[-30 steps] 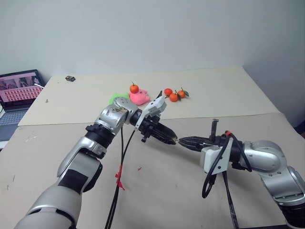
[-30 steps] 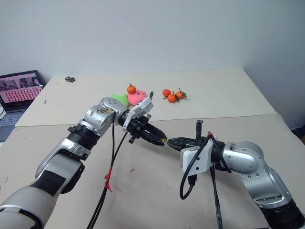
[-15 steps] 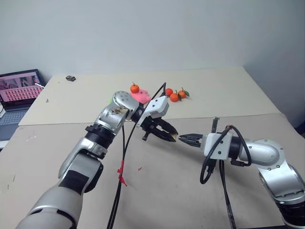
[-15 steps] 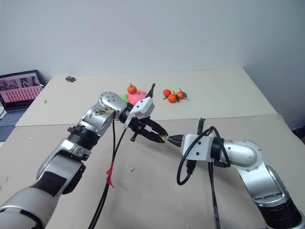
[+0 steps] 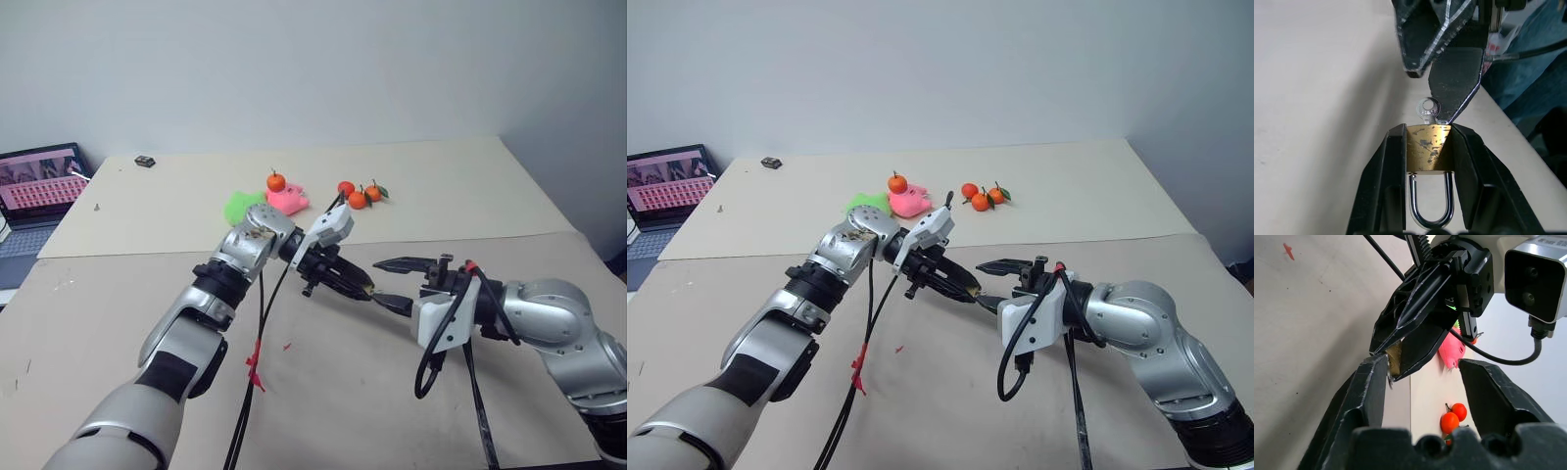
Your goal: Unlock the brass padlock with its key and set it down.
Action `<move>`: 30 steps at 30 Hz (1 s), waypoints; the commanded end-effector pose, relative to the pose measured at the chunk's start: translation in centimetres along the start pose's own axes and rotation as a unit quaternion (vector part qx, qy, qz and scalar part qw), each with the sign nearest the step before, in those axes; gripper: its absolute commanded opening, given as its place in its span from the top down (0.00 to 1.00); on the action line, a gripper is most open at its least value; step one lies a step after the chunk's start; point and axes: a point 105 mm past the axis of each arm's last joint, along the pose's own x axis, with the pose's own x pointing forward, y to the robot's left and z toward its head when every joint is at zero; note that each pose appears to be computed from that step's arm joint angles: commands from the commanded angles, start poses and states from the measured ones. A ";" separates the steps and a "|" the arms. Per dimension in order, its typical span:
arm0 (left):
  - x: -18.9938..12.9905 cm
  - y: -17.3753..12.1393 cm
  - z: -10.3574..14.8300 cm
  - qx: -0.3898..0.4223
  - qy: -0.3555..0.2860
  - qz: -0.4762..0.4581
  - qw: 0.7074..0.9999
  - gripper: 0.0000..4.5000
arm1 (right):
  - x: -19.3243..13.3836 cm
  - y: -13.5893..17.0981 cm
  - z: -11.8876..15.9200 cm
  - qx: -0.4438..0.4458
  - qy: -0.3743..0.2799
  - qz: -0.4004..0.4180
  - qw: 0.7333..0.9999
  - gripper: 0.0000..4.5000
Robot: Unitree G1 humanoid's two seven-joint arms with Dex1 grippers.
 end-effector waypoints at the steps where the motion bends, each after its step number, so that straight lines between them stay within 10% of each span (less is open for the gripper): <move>1: -0.7 0.2 2.2 0.024 -0.021 0.000 0.999 0.82 | 0.0 0.5 0.7 -0.011 -0.013 0.008 1.000 0.36; 30: -1.3 -0.3 1.0 0.009 0.012 -0.016 1.000 0.82 | -0.8 1.2 -0.2 -0.008 -0.004 0.004 1.000 0.36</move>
